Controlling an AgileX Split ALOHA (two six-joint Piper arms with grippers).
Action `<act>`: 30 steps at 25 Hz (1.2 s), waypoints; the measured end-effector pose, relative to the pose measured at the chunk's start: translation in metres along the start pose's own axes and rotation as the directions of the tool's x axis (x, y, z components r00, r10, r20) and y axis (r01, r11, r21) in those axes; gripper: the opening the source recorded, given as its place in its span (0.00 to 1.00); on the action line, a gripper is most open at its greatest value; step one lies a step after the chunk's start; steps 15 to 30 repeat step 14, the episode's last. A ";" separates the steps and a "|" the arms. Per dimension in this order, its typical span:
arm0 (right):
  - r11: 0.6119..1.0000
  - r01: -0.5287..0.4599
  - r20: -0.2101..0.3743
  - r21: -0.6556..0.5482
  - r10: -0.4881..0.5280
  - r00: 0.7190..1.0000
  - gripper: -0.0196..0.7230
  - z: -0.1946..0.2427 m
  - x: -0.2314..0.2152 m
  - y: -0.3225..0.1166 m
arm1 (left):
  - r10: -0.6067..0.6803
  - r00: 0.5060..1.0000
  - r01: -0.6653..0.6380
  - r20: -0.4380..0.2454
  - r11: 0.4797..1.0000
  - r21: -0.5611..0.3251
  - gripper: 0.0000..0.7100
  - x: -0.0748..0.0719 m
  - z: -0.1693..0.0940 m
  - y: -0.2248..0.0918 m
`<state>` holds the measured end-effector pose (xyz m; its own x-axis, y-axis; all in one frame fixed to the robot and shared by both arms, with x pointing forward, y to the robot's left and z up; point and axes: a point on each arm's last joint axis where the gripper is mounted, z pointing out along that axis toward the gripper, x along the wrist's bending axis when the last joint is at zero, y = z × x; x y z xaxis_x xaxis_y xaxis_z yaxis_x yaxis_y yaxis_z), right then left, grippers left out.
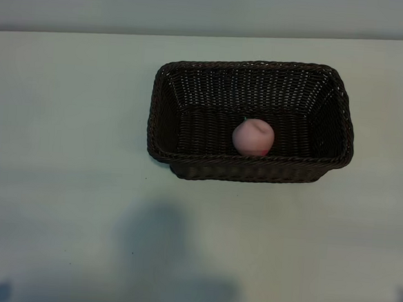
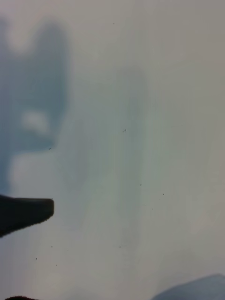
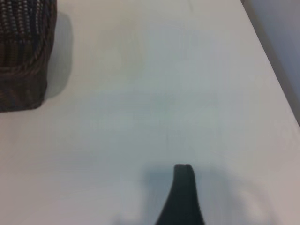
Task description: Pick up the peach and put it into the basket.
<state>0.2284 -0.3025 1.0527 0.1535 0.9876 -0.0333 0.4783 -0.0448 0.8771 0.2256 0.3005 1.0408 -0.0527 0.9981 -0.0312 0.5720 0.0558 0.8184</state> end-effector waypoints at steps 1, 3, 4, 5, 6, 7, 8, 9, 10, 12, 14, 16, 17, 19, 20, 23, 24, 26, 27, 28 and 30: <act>1.000 0.003 0.000 -0.003 -0.003 1.000 0.81 0.001 0.000 0.000 | 0.000 1.000 0.000 0.000 1.000 0.000 0.62 0.000 0.000 0.000; 1.000 0.005 0.000 0.001 -0.005 1.000 0.81 0.004 0.000 -0.002 | 0.000 1.000 0.000 0.000 1.000 0.000 0.62 0.000 0.000 0.000; 1.000 0.005 0.000 -0.001 -0.005 1.000 0.81 0.006 0.000 -0.002 | 0.000 1.000 0.000 0.000 1.000 0.000 0.62 0.000 0.000 0.000; 1.000 0.005 0.000 -0.001 -0.005 1.000 0.81 0.007 0.000 -0.003 | 0.000 1.000 0.000 0.000 1.000 0.000 0.62 0.000 0.000 0.000; 1.000 0.006 0.000 -0.005 -0.006 1.000 0.81 0.007 0.000 -0.002 | 0.000 1.000 0.000 0.000 1.000 0.000 0.62 0.000 0.000 0.000; 1.000 0.006 0.000 -0.008 -0.006 1.000 0.81 0.007 0.000 -0.002 | 0.000 1.000 0.000 0.000 1.000 0.000 0.62 0.000 0.000 0.000; 1.000 0.006 0.000 -0.011 -0.006 1.000 0.81 0.007 0.000 -0.002 | 0.000 1.000 0.000 0.000 1.000 0.000 0.62 0.000 0.000 0.000; 1.000 0.006 0.000 -0.011 -0.006 1.000 0.81 0.008 0.000 -0.002 | 0.000 1.000 0.000 0.000 1.000 0.000 0.62 0.000 0.000 0.000; 1.000 0.006 0.000 -0.012 -0.006 1.000 0.81 0.008 0.000 -0.002 | 0.000 1.000 0.000 0.000 1.000 0.000 0.62 0.000 0.000 0.000; 1.000 0.006 0.000 -0.013 -0.006 1.000 0.81 0.008 0.000 -0.002 | 0.000 1.000 0.000 0.000 1.000 0.000 0.62 0.000 0.000 0.000; 1.000 0.006 0.000 -0.013 -0.006 1.000 0.81 0.008 0.000 -0.002 | 0.000 1.000 0.000 0.000 1.000 0.000 0.62 0.000 0.000 0.000; 1.000 0.006 0.000 -0.013 -0.006 1.000 0.81 0.008 0.000 -0.002 | 0.000 1.000 0.000 0.000 1.000 0.000 0.62 0.000 0.000 0.000; 1.000 0.006 0.000 -0.013 -0.006 1.000 0.81 0.008 0.000 -0.002 | 0.000 1.000 0.000 0.000 1.000 0.000 0.62 0.000 0.000 0.000; 1.000 0.006 0.000 -0.013 -0.006 1.000 0.81 0.008 0.000 -0.002 | 0.000 1.000 0.000 0.000 1.000 0.000 0.62 0.000 0.000 0.000; 1.000 0.006 0.000 -0.013 -0.006 1.000 0.81 0.008 0.000 -0.002 | 0.000 1.000 0.000 0.000 1.000 0.000 0.62 0.000 0.000 0.000; 1.000 0.006 0.000 -0.013 -0.006 1.000 0.81 0.008 0.000 -0.002 | 0.000 1.000 0.000 0.000 1.000 0.000 0.62 0.000 0.000 0.000; 1.000 0.006 0.000 -0.013 -0.006 1.000 0.81 0.008 0.000 -0.002 | 0.000 1.000 0.000 0.000 1.000 0.000 0.62 0.000 0.000 0.000; 1.000 0.006 0.000 -0.013 -0.006 1.000 0.81 0.008 0.000 -0.002 | 0.000 1.000 0.000 0.000 1.000 0.000 0.62 0.000 0.000 0.000; 1.000 0.006 0.000 -0.013 -0.006 1.000 0.81 0.008 0.000 -0.002 | 0.000 1.000 0.000 0.000 1.000 0.000 0.62 0.000 0.000 0.000; 1.000 0.006 0.000 -0.013 -0.006 1.000 0.81 0.008 0.000 -0.002 | 0.000 1.000 0.000 0.000 1.000 0.000 0.62 0.000 0.000 0.000; 1.000 0.006 0.000 -0.013 -0.006 1.000 0.81 0.008 0.000 -0.002 | 0.000 1.000 0.000 0.000 1.000 0.000 0.62 0.000 0.000 0.000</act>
